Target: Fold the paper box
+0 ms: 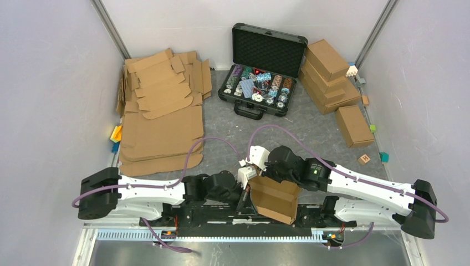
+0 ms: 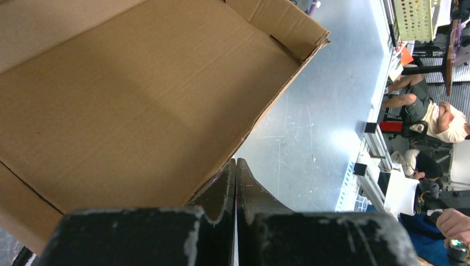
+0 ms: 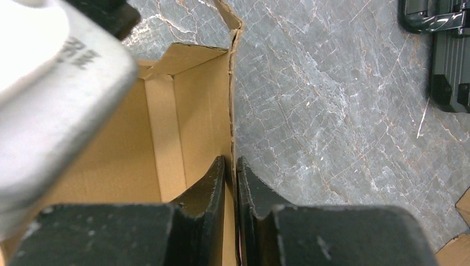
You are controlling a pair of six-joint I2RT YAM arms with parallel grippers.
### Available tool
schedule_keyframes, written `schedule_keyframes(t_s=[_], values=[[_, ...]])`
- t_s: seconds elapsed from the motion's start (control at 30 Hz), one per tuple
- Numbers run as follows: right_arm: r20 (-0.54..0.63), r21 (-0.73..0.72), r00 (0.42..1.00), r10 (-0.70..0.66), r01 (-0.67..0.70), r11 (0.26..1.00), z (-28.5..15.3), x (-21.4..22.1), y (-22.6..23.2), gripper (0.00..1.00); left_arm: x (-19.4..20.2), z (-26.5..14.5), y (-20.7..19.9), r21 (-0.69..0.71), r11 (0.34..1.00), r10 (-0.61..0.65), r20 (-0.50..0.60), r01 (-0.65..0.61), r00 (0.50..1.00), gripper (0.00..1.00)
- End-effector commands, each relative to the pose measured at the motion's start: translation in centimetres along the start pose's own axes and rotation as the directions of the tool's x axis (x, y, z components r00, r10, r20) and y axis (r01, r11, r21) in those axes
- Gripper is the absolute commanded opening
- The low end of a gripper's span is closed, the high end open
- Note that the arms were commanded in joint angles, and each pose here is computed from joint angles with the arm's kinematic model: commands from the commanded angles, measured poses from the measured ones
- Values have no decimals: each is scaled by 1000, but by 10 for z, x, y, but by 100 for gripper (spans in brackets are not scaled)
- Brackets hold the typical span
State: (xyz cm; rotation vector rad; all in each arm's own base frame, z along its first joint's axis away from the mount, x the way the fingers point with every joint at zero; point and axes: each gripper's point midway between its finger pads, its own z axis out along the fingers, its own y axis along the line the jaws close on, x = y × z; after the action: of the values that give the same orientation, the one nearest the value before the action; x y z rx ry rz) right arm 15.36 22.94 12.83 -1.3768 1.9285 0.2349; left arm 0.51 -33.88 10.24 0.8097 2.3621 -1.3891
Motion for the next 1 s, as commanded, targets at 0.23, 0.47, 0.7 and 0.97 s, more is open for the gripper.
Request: schedule_keyframes(t_s=[0.23,0.47,0.7,0.97], values=[[49,52,998,30,-32,998,-4,-7,-7,27,-40,2,56,-179,982,83,164,-53,983,3],[29,33,999,44,-45,998,4,6,1,37,-47,5,75,-225,971,122,198,-76,973,3],[32,-19,993,112,-112,994,7,5,15,54,-37,18,93,-262,962,117,161,-72,980,3],[39,-46,976,214,-212,976,8,12,26,62,-46,25,107,-283,958,104,210,-41,972,3]])
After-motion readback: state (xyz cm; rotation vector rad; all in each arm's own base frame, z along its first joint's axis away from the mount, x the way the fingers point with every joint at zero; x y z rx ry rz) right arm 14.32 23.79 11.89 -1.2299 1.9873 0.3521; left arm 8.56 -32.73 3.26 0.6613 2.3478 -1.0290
